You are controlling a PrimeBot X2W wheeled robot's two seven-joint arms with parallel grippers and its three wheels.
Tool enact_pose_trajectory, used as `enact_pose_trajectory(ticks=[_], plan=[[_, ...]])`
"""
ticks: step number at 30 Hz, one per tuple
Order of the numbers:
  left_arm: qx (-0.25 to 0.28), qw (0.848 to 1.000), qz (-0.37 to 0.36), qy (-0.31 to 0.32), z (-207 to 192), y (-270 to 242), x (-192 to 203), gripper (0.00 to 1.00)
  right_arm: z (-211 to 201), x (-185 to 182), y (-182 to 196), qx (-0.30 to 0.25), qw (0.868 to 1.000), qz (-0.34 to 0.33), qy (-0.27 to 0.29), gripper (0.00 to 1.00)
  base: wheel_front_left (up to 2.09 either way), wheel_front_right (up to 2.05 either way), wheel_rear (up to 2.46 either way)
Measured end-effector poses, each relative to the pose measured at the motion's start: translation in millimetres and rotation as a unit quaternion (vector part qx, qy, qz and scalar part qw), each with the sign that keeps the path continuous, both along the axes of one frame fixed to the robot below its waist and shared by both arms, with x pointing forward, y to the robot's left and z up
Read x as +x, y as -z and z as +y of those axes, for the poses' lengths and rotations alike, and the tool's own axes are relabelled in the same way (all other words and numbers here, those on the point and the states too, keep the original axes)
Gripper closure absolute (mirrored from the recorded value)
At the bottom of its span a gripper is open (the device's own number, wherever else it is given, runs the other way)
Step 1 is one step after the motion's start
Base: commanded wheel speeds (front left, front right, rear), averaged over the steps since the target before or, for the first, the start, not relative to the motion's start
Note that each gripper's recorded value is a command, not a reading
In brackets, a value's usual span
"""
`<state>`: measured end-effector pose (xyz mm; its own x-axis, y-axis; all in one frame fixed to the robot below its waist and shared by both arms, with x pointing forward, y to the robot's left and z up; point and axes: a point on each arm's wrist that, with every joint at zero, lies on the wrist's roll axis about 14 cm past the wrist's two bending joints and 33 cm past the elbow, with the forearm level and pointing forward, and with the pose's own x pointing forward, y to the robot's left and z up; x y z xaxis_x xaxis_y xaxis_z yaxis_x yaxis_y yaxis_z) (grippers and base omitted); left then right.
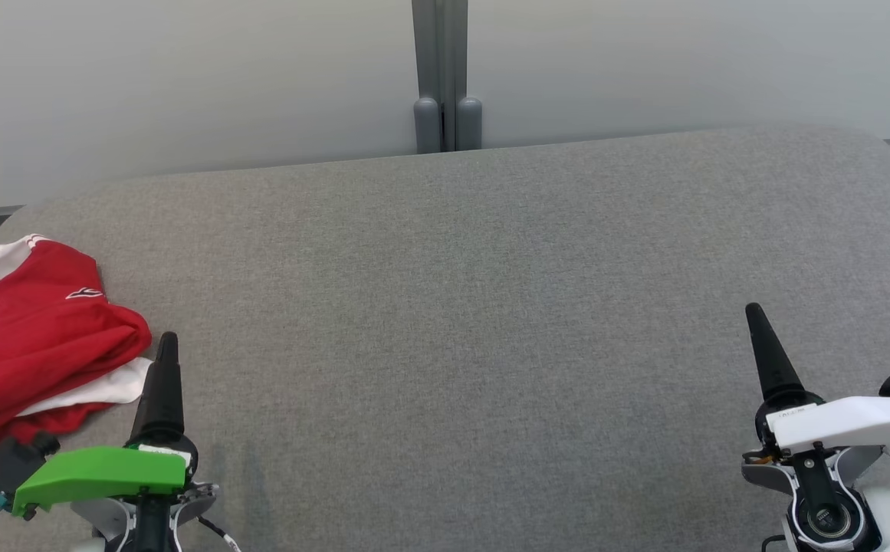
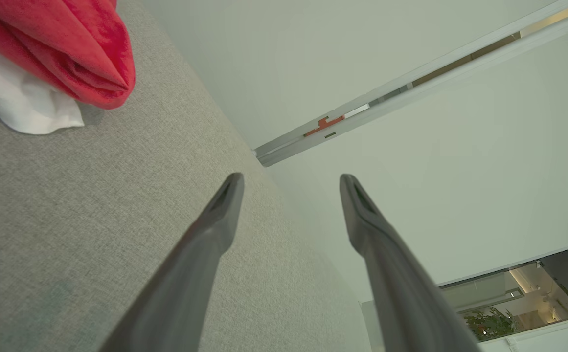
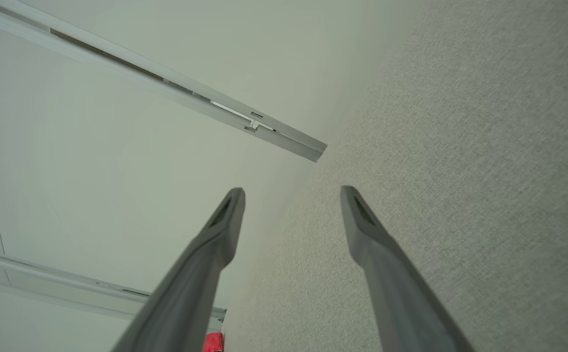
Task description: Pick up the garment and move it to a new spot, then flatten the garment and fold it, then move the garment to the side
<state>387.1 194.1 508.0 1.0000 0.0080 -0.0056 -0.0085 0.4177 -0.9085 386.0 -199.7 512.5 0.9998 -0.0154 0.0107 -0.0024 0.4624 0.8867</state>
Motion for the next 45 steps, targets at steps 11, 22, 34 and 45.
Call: enact_pose_trajectory(ticks=[11,22,34,45], plan=[[0.127,0.992,-0.005,0.008,-3.0,-3.9,0.4,0.00,5.6,1.5,-18.4,-0.129,0.991,-0.025,-0.014,0.00,0.00,0.00,0.00],[0.215,0.977,-0.012,0.011,-4.7,-6.8,1.6,0.00,15.1,1.5,-30.2,-0.219,0.974,-0.046,-0.025,0.00,0.00,0.00,0.00],[0.295,0.955,-0.018,0.012,-5.4,-7.5,2.9,0.00,24.3,0.7,-35.1,-0.294,0.953,-0.061,-0.033,0.00,0.00,0.00,0.00],[0.355,0.934,-0.023,0.017,-7.7,-5.1,3.8,0.00,29.4,0.3,-35.3,-0.352,0.933,-0.068,-0.037,0.00,0.00,0.00,0.00]])
